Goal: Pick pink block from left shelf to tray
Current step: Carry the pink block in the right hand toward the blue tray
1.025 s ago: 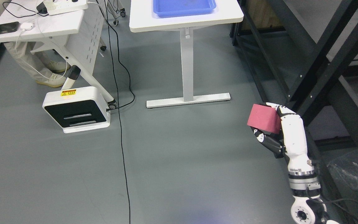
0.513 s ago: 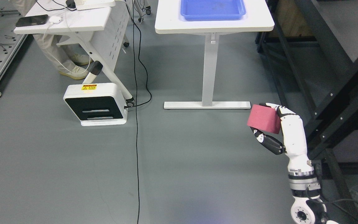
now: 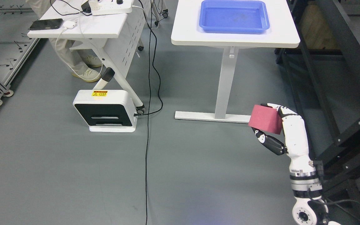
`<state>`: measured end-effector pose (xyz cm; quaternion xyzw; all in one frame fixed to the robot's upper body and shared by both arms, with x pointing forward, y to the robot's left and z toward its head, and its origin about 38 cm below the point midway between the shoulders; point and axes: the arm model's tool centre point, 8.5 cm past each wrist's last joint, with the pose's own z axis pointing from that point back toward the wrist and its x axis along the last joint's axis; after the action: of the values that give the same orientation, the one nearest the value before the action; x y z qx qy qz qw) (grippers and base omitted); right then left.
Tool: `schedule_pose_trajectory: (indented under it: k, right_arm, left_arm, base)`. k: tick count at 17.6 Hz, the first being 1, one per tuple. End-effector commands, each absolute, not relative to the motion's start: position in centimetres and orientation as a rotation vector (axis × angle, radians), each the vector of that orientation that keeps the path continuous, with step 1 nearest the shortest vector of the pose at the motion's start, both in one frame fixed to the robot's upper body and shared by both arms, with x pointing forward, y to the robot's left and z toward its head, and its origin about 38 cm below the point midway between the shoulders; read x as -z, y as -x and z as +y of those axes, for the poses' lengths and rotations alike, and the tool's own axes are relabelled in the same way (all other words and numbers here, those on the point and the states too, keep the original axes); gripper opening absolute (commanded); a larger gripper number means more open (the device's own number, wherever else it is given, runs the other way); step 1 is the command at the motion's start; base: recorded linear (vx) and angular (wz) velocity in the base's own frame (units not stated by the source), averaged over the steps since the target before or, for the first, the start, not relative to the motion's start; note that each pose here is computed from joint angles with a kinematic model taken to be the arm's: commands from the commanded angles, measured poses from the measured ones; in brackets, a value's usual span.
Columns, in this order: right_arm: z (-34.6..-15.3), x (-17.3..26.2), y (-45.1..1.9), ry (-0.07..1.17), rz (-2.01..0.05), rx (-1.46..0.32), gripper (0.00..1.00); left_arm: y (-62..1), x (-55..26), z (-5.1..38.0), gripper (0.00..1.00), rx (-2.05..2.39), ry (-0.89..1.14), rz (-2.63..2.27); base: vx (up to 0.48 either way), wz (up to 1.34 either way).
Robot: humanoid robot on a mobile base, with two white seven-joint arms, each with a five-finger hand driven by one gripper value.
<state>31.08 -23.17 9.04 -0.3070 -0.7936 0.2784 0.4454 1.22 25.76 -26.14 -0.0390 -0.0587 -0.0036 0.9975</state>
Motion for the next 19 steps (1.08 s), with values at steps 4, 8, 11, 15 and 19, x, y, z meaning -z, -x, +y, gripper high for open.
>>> schedule_pose_trajectory:
  k: [4, 8, 11, 15, 19]
  right_arm:
    - [-23.58, -9.12, -31.12, 0.769, -1.966, -0.709, 0.06]
    - [-23.57, -9.22, -31.21, 0.77, -1.969, -0.708, 0.06]
    - [-23.57, -9.27, -31.26, 0.771, -1.97, -0.708, 0.06]
    - [-23.57, -9.28, -31.25, 0.771, -1.971, -0.707, 0.06]
    - [-23.46, -9.26, -31.25, 0.767, -1.972, -0.71, 0.06]
  left_arm:
    - [-0.55, 26.09, 26.81, 1.0, 0.008, 0.063, -0.115]
    - [-0.55, 26.09, 26.81, 1.0, 0.008, 0.063, -0.115]
    - [-0.55, 26.09, 26.81, 1.0, 0.008, 0.063, -0.115]
    - [-0.55, 26.09, 26.81, 1.0, 0.008, 0.063, -0.115]
    - [-0.55, 26.09, 26.81, 1.0, 0.008, 0.063, -0.115]
  base:
    - [0.256, -0.07]
    - [0.272, -0.16]
    - [0.279, -0.19]
    - [0.271, -0.1]
    - [0.278, -0.04]
